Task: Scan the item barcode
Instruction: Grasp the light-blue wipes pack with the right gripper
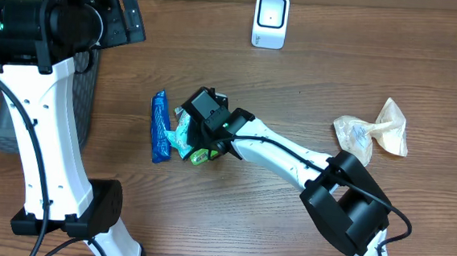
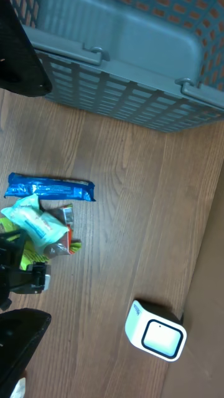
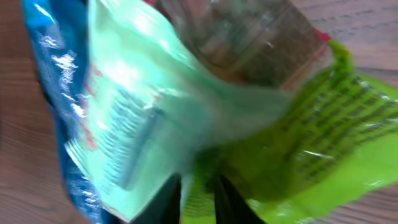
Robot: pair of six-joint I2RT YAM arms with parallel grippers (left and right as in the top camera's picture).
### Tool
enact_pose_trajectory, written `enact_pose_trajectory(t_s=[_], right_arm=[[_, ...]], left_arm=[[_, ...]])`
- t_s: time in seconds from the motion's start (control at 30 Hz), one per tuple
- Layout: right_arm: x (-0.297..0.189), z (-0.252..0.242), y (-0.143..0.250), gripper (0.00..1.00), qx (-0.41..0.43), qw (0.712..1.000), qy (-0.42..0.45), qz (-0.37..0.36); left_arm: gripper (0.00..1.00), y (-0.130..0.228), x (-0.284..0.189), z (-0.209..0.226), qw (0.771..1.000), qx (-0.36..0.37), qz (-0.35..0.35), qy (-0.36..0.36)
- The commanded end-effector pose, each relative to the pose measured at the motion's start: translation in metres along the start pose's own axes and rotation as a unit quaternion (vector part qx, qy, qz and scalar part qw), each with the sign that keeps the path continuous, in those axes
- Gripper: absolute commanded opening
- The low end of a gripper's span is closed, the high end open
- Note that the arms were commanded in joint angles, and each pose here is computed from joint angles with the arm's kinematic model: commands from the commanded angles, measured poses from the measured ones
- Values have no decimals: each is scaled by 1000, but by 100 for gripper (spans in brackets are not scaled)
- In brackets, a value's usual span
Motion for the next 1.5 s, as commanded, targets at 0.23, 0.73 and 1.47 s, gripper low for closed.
enact_pose_trajectory(t_s=[0.23,0.73,1.47], right_arm=[[2,-38,2,10,-18,998,39,53],[-38,32,-25,50,-51,997,-50,11],[27,25,12,44,-53,998,24,33]], left_arm=[[100,0,3,1,1000,-12,7,2],[100,0,3,1,1000,-12,7,2],[100,0,3,1,1000,-12,7,2]])
Point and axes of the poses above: each gripper's point midway between its finger pads, its own x axis out along the fingers, its own z axis along the line the jaws close on, y = z × x, the point moved 3 cm from there along -x, back along the fingers, and after that the axes turned 11 degrees about -x, right-handed, at the moved point
